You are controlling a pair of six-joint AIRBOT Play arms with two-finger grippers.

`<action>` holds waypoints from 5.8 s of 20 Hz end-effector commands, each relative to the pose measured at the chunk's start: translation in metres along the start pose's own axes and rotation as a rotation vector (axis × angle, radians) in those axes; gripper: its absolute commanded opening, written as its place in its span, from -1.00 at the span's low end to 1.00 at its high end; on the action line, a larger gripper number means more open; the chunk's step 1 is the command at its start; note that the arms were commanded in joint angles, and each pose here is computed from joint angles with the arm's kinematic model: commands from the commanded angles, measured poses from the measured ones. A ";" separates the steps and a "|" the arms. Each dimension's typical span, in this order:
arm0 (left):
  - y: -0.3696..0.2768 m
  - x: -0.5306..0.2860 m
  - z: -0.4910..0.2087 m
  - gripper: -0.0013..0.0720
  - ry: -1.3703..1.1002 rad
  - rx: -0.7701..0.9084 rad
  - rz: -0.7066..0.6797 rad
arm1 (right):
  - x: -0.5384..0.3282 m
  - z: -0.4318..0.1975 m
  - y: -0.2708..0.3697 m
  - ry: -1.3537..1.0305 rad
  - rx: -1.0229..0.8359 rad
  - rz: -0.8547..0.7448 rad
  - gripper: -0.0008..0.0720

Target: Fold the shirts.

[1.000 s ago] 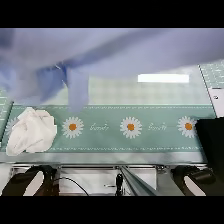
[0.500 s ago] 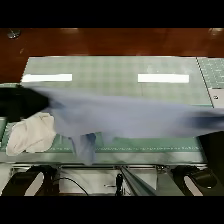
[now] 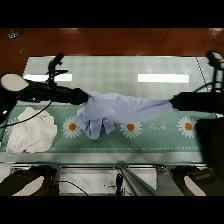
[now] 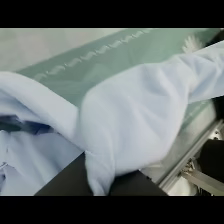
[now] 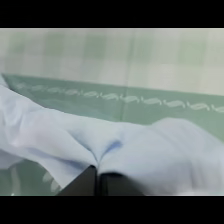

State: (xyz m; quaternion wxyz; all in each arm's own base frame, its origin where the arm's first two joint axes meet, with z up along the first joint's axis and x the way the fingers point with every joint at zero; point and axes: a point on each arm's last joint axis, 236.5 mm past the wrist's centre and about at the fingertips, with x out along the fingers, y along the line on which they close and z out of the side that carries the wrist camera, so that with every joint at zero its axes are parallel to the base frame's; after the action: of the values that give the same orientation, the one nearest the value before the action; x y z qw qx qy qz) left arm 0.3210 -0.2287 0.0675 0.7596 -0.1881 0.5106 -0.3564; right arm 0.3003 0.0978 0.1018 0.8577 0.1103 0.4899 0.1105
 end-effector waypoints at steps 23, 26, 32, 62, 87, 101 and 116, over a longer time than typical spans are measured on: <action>0.093 0.009 -0.180 0.94 0.213 -0.608 0.072 | 0.078 -0.113 -0.133 0.152 0.623 0.132 0.73; 0.085 0.026 -0.174 0.94 0.166 -0.607 0.048 | 0.083 -0.120 -0.131 0.159 0.643 0.138 0.73; 0.055 0.079 -0.167 0.94 0.120 -0.601 0.018 | 0.083 -0.113 -0.125 0.142 0.665 0.170 0.73; 0.024 0.058 -0.043 -0.90 -0.020 -0.260 -0.124 | 0.207 0.002 -0.072 0.244 0.494 0.242 -0.92; -0.199 -0.439 0.076 -0.90 -1.086 0.518 0.619 | -0.323 0.007 0.046 -0.525 -0.185 -0.117 -0.93; 0.058 -0.127 0.088 -0.90 -0.520 -0.131 0.187 | 0.028 -0.076 -0.078 0.002 0.304 -0.058 -0.93; 0.138 -0.079 0.100 0.95 -0.220 -0.336 0.157 | 0.051 0.001 -0.181 0.225 0.431 -0.144 0.76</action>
State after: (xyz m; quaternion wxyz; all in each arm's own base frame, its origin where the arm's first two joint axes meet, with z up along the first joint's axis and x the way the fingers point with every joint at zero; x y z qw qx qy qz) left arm 0.4599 -0.1152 0.0781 0.8257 -0.2915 0.4406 -0.1978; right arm 0.3532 -0.0164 -0.0193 0.7616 0.2461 0.5989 -0.0279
